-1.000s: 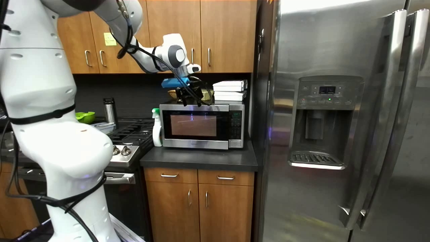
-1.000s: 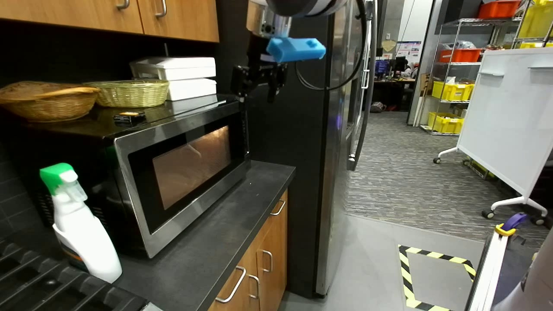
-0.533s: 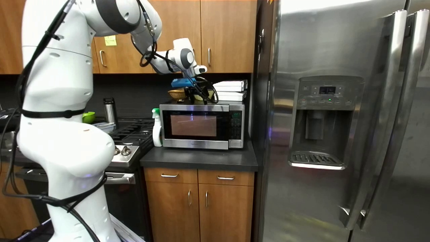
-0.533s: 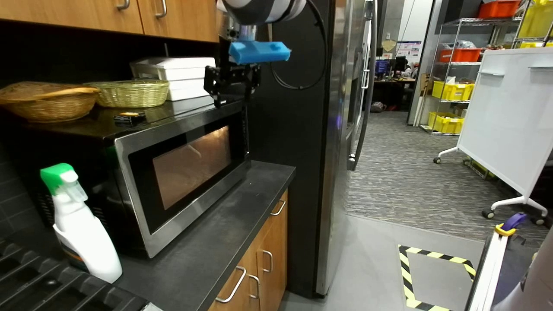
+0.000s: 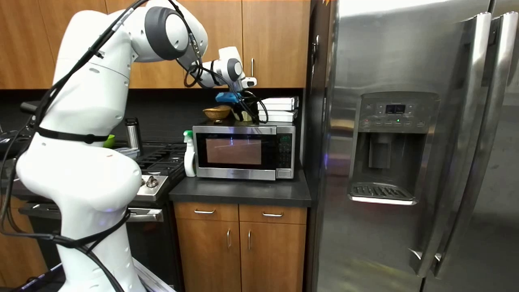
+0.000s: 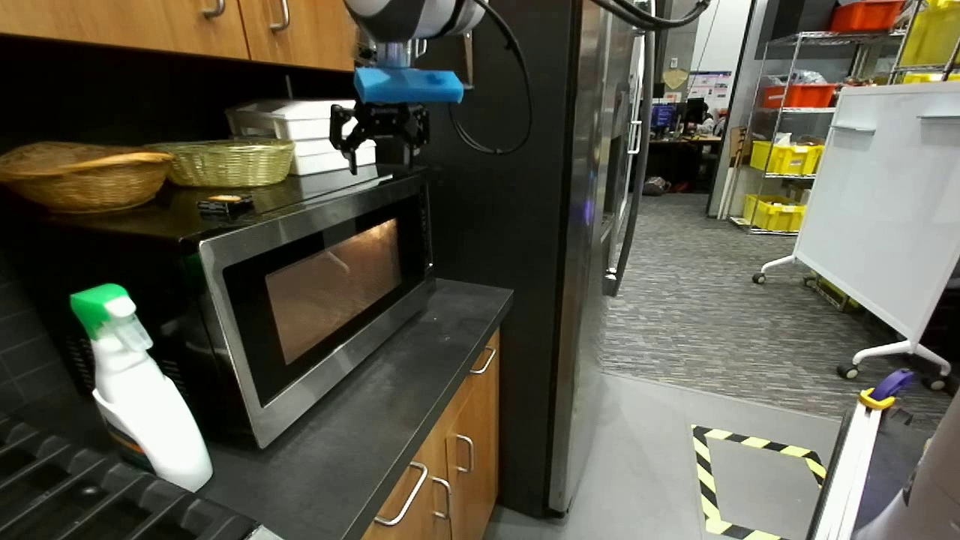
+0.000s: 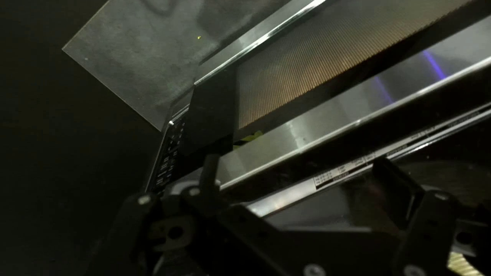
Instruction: Open the microwave door.
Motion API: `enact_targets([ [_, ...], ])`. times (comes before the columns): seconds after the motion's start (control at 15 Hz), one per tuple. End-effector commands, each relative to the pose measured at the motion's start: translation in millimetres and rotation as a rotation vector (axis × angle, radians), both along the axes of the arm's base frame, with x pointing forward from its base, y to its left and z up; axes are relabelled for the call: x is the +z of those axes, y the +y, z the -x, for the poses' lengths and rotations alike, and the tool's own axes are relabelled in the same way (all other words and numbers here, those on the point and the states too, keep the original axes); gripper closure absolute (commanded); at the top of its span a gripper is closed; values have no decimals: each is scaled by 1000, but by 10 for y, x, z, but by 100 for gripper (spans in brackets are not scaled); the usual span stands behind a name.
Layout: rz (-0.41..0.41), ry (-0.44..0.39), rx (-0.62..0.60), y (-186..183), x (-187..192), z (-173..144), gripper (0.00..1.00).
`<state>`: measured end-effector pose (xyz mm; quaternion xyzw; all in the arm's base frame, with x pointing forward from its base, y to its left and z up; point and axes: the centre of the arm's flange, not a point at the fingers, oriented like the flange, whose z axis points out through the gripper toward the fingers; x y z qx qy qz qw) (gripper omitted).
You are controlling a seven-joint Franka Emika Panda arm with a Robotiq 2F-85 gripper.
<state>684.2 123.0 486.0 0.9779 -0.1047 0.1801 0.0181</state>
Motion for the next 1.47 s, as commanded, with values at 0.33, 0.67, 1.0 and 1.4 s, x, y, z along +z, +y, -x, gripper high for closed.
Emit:
enact_targets([
  [0.33, 2, -3, -344, -102, 40, -403, 0],
  [0.67, -20, 8, -502, -188, -37, -486, 0],
  [1.0, -34, 13, -573, -172, -186, -570, 0],
  [1.4, -34, 7, -637, -153, -247, -597, 0],
])
